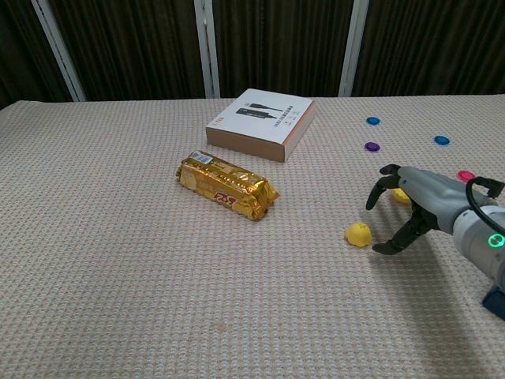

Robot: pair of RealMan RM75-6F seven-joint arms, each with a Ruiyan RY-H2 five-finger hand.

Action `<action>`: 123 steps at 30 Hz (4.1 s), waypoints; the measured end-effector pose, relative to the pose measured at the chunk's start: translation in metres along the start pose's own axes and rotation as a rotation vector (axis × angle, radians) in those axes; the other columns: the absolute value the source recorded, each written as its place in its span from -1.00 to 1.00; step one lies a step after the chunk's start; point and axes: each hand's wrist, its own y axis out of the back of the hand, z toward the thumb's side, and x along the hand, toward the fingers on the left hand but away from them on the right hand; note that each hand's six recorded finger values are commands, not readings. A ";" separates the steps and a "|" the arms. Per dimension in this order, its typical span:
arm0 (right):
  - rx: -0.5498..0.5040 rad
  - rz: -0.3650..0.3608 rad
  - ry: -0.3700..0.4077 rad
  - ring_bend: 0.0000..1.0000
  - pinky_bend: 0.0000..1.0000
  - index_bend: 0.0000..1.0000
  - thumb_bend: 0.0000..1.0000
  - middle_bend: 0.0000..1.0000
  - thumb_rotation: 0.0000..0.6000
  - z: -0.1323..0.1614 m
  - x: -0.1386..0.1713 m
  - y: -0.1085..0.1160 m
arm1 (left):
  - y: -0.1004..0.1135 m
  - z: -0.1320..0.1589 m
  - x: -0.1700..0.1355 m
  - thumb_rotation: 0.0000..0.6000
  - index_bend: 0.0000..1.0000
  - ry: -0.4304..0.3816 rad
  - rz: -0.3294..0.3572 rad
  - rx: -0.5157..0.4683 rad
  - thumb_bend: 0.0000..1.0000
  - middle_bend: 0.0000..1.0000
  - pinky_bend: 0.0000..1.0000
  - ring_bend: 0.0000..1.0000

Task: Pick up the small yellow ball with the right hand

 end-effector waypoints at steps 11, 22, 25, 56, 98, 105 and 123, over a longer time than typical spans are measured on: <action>0.002 0.004 0.015 -1.00 -1.00 -0.19 -0.65 -1.00 1.00 0.014 0.001 -0.003 | 0.000 -0.001 0.001 1.00 -1.00 0.007 -0.003 -0.003 -0.95 -1.00 -0.82 -1.00; 0.006 0.001 0.018 -1.00 -1.00 -0.14 -0.64 -1.00 1.00 0.017 0.000 -0.007 | 0.000 -0.001 0.002 1.00 -1.00 0.004 -0.004 -0.004 -0.96 -1.00 -0.82 -1.00; 0.007 0.000 0.019 -1.00 -1.00 -0.12 -0.63 -1.00 1.00 0.017 0.000 -0.008 | -0.001 0.000 0.002 1.00 -1.00 0.004 -0.006 -0.004 -0.96 -1.00 -0.82 -1.00; -0.011 0.012 0.022 -1.00 -1.00 -0.06 -0.46 -1.00 1.00 0.019 -0.005 -0.012 | 0.000 0.001 0.002 1.00 -1.00 -0.004 -0.007 -0.001 -0.96 -1.00 -0.81 -1.00; 0.018 -0.103 -0.003 -1.00 -1.00 -0.03 -0.41 -1.00 1.00 -0.007 -0.041 0.047 | 0.000 0.003 0.000 1.00 -1.00 -0.014 -0.008 0.008 -0.96 -1.00 -0.81 -1.00; 0.029 -0.108 -0.018 -1.00 -1.00 -0.03 -0.41 -1.00 1.00 -0.019 -0.047 0.052 | 0.000 0.003 -0.001 1.00 -1.00 -0.014 -0.008 0.013 -0.96 -1.00 -0.82 -1.00; 0.043 -0.099 -0.011 -1.00 -1.00 -0.03 -0.40 -1.00 1.00 -0.019 -0.060 0.049 | 0.000 0.004 -0.001 1.00 -1.00 -0.018 -0.014 0.012 -0.96 -1.00 -0.82 -1.00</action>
